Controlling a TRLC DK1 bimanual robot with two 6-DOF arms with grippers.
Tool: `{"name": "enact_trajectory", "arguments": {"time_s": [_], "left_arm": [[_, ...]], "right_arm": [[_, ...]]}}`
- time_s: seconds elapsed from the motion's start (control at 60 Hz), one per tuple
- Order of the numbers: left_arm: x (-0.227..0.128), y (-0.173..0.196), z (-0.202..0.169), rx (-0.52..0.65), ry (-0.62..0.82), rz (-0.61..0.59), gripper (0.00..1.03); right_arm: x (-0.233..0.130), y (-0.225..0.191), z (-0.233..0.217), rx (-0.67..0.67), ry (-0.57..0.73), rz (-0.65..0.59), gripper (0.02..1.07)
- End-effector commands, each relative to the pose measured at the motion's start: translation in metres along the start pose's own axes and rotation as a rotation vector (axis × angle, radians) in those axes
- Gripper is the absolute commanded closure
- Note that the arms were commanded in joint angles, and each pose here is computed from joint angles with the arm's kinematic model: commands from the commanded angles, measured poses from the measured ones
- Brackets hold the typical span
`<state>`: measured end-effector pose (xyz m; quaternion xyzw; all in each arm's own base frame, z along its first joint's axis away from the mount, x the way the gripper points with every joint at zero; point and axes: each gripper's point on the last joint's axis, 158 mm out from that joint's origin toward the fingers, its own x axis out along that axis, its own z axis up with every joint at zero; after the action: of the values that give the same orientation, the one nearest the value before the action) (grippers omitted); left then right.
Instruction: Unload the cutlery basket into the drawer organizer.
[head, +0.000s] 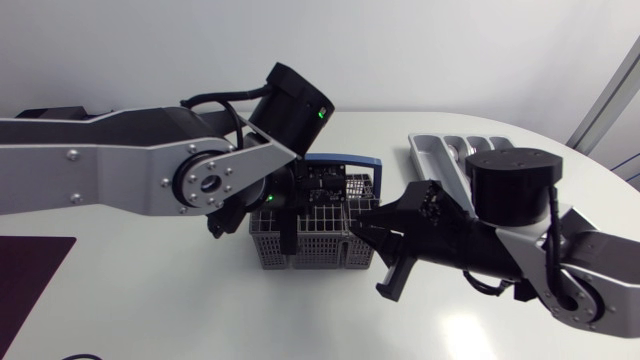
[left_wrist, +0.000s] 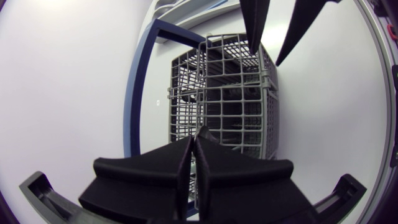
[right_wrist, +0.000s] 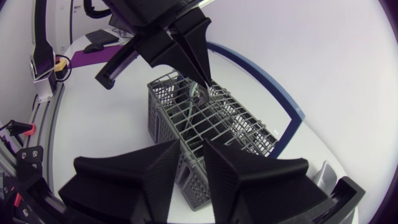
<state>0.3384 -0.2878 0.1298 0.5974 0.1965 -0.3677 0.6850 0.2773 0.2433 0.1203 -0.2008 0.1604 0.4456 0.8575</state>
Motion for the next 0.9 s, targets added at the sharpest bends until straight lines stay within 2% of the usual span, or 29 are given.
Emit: {"name": "enact_trajectory", "arguments": {"time_s": [0.0,0.133,0.317,0.417,0.633,0.7,0.767,0.883], "left_arm": [[-0.011,0.012,0.007,-0.018,-0.025,0.040,1.00],[-0.013,0.013,0.006,-0.022,-0.027,0.049,1.00],[-0.021,0.016,0.011,-0.026,-0.044,0.071,1.00],[-0.024,0.018,0.013,-0.028,-0.048,0.081,1.00],[-0.040,0.031,0.019,-0.046,-0.071,0.130,1.00],[-0.047,0.036,0.023,-0.060,-0.085,0.149,1.00],[-0.056,0.043,0.025,-0.088,-0.102,0.166,1.00],[-0.070,0.055,0.030,-0.161,-0.133,0.197,1.00]], "right_arm": [[0.011,-0.005,0.008,0.027,-0.009,-0.014,0.99],[0.027,-0.010,0.006,0.039,0.007,-0.013,1.00],[0.055,-0.015,-0.022,0.062,0.106,-0.012,1.00],[0.053,-0.013,-0.024,0.061,0.110,-0.010,1.00],[0.029,-0.017,0.002,0.043,0.030,-0.038,0.99],[0.019,-0.016,0.009,0.037,0.002,-0.048,0.93],[0.008,-0.015,0.016,0.032,-0.027,-0.059,0.79],[-0.008,-0.016,0.021,0.026,-0.063,-0.092,0.72]]}}
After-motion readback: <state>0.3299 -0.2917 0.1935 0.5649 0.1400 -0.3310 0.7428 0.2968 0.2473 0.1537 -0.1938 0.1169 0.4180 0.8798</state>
